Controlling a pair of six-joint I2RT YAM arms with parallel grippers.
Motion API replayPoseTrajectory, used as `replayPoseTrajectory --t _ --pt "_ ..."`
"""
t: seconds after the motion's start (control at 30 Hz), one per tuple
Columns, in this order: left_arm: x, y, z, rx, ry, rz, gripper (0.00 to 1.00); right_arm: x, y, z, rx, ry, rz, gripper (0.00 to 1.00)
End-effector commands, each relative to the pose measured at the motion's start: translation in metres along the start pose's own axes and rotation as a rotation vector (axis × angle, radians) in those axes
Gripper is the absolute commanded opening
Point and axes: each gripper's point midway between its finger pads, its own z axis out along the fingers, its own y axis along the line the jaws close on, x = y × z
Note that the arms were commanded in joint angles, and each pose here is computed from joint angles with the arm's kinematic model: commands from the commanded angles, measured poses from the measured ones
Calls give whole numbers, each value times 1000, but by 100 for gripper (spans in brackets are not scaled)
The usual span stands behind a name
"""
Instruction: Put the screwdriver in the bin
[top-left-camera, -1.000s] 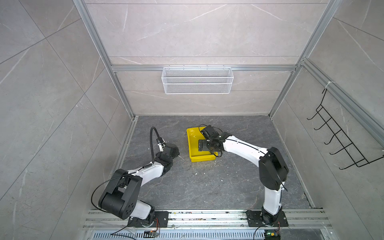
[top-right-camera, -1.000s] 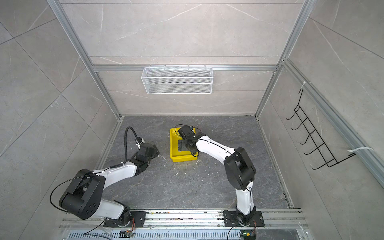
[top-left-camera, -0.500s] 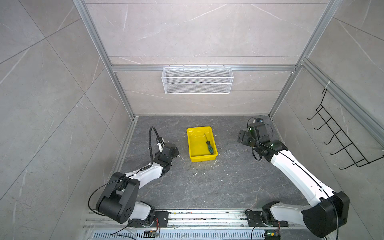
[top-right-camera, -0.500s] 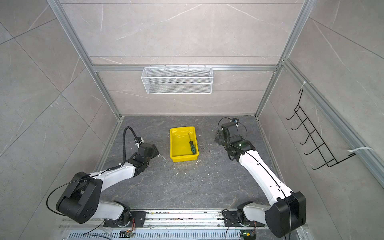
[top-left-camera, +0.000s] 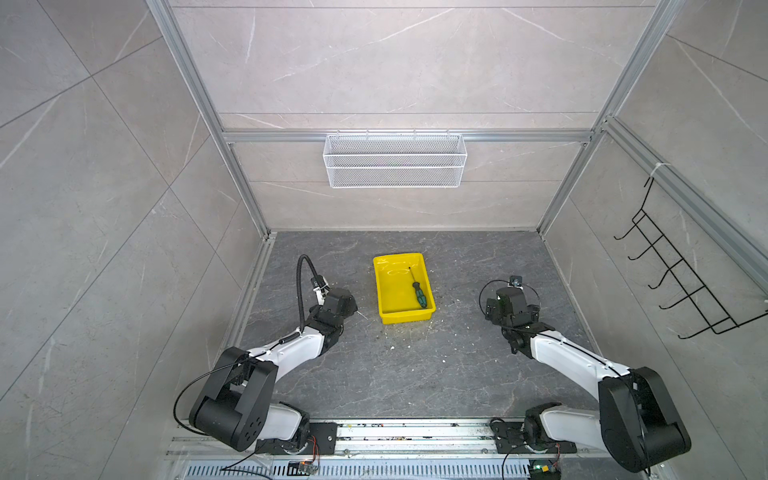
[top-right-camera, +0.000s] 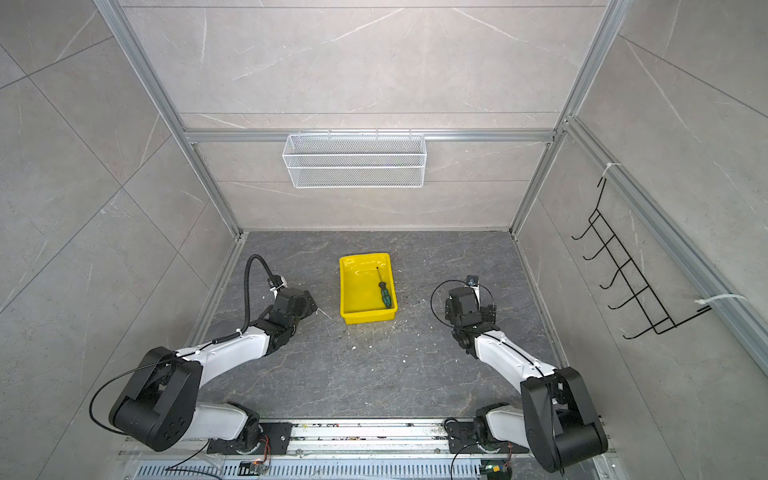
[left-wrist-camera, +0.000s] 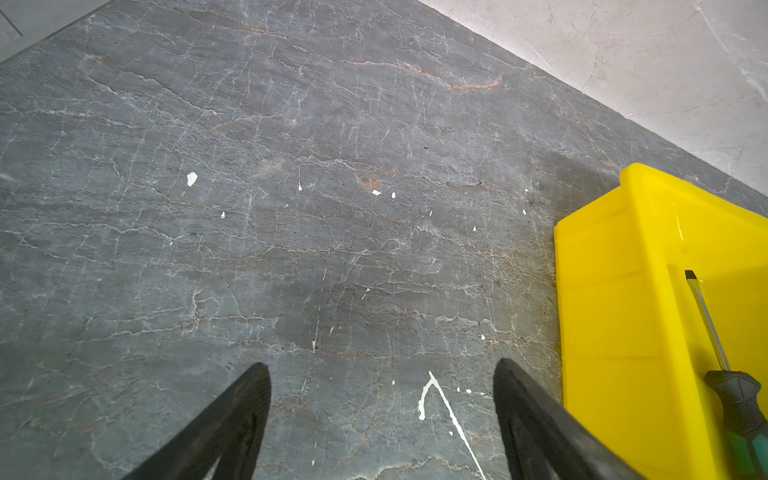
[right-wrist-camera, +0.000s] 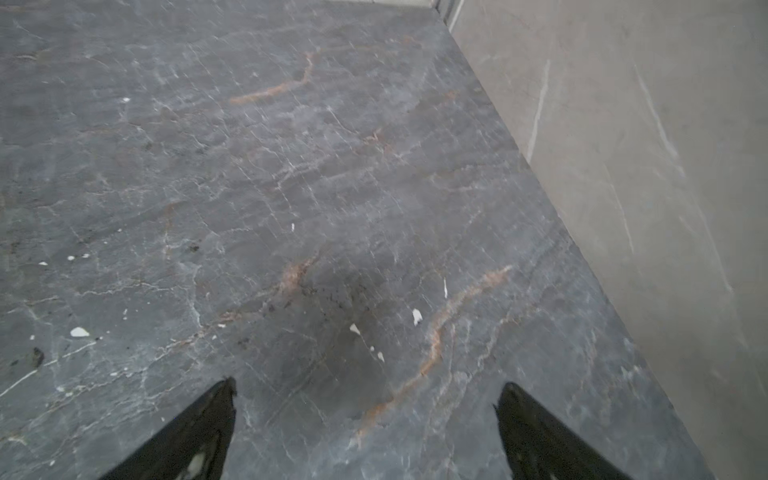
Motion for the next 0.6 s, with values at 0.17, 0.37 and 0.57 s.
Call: replayPoseTrajectory --t 0.17,0.37,0.57 --pt "-5 -7 -1 15 -1 0 86 -21 27 20 -132 -140 29 100" --pt "-5 -8 1 20 -8 -5 86 -28 40 15 -233 -282 -49 100" --pt "-3 -7 2 11 0 6 86 -17 22 26 -216 -326 44 100"
